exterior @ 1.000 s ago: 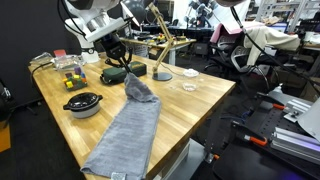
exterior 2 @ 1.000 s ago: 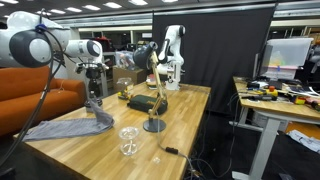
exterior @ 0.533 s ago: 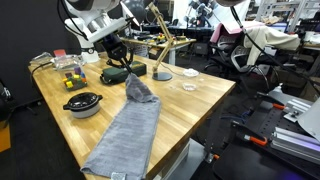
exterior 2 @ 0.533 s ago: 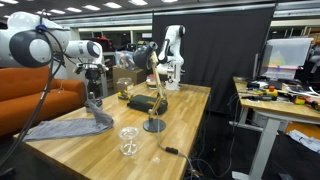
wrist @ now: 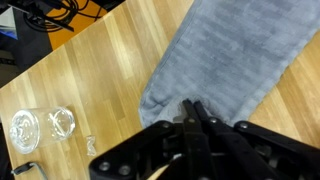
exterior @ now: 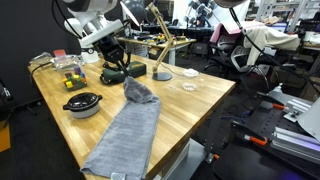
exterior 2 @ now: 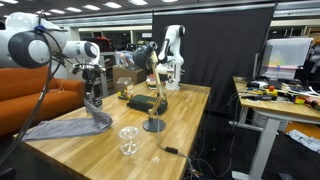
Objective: Fold the grey towel from right to left
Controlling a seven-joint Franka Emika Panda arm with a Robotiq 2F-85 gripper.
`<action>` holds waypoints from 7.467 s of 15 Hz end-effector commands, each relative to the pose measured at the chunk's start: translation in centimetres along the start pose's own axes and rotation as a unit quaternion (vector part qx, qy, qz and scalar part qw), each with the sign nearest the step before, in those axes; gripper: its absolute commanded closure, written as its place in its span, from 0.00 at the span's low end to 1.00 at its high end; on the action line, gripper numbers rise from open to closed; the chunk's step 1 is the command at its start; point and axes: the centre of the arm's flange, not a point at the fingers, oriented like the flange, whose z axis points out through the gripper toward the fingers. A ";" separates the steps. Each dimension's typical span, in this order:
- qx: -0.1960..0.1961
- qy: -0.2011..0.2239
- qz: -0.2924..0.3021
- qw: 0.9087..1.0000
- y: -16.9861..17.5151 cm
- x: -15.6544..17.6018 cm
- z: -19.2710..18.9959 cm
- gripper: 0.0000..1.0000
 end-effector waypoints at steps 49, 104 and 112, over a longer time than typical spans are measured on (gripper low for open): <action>-0.023 -0.080 -0.394 0.915 -20.8 -19.5 5.9 0.99; 0.019 -0.061 -0.579 0.813 -18.4 -6.6 13.0 0.00; 0.024 -0.060 -0.582 0.811 -19.4 -6.7 13.0 0.00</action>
